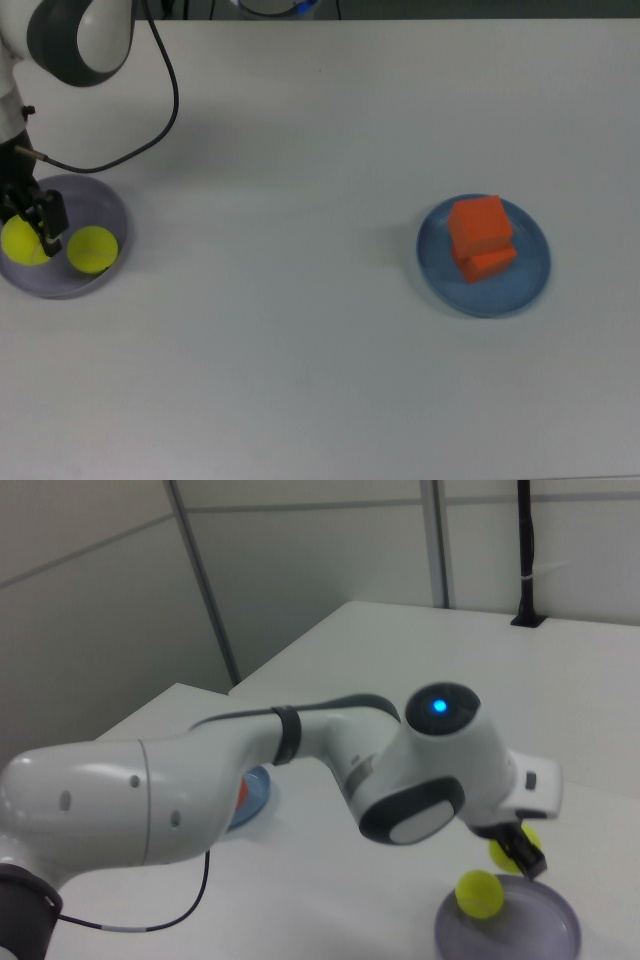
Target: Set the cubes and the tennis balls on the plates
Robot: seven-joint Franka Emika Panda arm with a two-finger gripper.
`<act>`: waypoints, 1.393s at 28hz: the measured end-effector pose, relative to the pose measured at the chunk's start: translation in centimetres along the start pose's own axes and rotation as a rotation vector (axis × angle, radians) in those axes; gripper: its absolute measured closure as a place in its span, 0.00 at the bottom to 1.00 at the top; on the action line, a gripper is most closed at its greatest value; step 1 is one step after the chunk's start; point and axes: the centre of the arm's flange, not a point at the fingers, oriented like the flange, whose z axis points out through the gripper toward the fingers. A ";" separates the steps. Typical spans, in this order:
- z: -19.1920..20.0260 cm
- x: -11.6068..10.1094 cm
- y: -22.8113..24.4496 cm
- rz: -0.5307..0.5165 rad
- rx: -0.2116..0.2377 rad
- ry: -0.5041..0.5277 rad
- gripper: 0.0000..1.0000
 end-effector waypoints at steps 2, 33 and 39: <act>1.2 -0.4 0.4 0.004 -0.008 -0.018 0.31; -1.9 -0.1 2.3 -0.026 0.015 -0.100 0.00; -9.5 -1.1 -3.0 -0.117 0.059 -0.151 0.00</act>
